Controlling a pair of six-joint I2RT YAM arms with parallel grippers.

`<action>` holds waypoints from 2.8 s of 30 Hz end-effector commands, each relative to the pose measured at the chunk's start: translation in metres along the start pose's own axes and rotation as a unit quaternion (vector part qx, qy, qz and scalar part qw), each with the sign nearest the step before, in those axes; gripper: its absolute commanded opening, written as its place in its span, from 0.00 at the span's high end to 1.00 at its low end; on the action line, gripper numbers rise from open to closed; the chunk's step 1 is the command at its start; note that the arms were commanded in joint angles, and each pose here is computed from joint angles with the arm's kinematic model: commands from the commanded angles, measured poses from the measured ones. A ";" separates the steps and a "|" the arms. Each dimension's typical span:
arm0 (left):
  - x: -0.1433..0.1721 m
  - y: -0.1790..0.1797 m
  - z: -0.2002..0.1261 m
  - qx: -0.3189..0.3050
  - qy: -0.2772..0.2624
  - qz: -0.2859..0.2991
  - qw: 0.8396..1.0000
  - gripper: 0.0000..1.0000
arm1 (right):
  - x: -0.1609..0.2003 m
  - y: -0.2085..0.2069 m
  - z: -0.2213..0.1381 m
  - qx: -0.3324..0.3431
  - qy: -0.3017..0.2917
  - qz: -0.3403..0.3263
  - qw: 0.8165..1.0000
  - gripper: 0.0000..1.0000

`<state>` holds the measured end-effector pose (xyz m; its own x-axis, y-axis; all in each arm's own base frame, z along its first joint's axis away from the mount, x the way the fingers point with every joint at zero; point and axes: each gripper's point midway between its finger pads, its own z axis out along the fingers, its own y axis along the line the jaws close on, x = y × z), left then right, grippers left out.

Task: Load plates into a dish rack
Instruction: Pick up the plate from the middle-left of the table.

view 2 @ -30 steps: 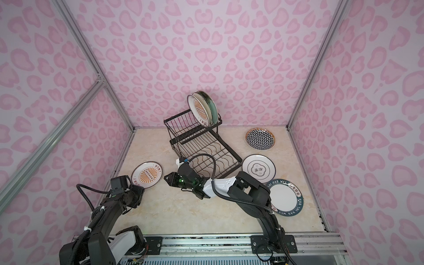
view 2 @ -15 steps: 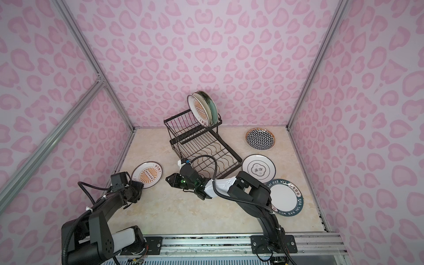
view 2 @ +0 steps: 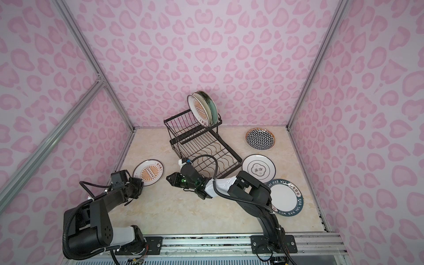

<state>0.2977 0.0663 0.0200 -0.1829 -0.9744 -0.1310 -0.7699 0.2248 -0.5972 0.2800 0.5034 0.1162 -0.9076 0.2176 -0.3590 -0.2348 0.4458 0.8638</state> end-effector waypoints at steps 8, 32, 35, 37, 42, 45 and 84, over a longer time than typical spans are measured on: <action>0.006 0.009 0.000 -0.023 0.018 0.015 0.999 0.84 | -0.001 -0.007 -0.001 0.007 -0.007 0.004 1.000 0.77; 0.046 0.031 -0.006 -0.055 0.107 0.111 0.986 0.88 | -0.021 -0.035 0.030 0.096 -0.029 0.022 0.995 0.71; 0.052 0.033 -0.003 -0.054 0.122 0.120 0.984 0.88 | -0.023 -0.046 0.037 0.109 -0.023 0.023 0.994 0.70; 0.055 0.035 -0.001 -0.057 0.131 0.127 0.982 0.88 | -0.026 -0.054 0.040 0.116 -0.023 0.027 0.993 0.70; 0.059 0.037 0.002 -0.059 0.142 0.139 0.978 0.87 | -0.029 -0.074 0.037 0.149 -0.022 0.032 0.988 0.68; 0.060 0.036 0.004 -0.062 0.147 0.148 0.976 0.86 | -0.026 -0.080 0.037 0.157 -0.020 0.032 0.987 0.67; 0.053 0.024 -0.010 -0.066 0.139 0.189 0.970 0.86 | -0.027 -0.089 0.051 0.165 -0.008 0.037 0.986 0.65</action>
<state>0.2819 0.0175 0.0148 -0.5981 -0.7926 -0.1187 -0.6457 0.5643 -0.5144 0.3515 0.5045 0.0480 -0.8885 0.3069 -0.3411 -0.0618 0.6565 0.7518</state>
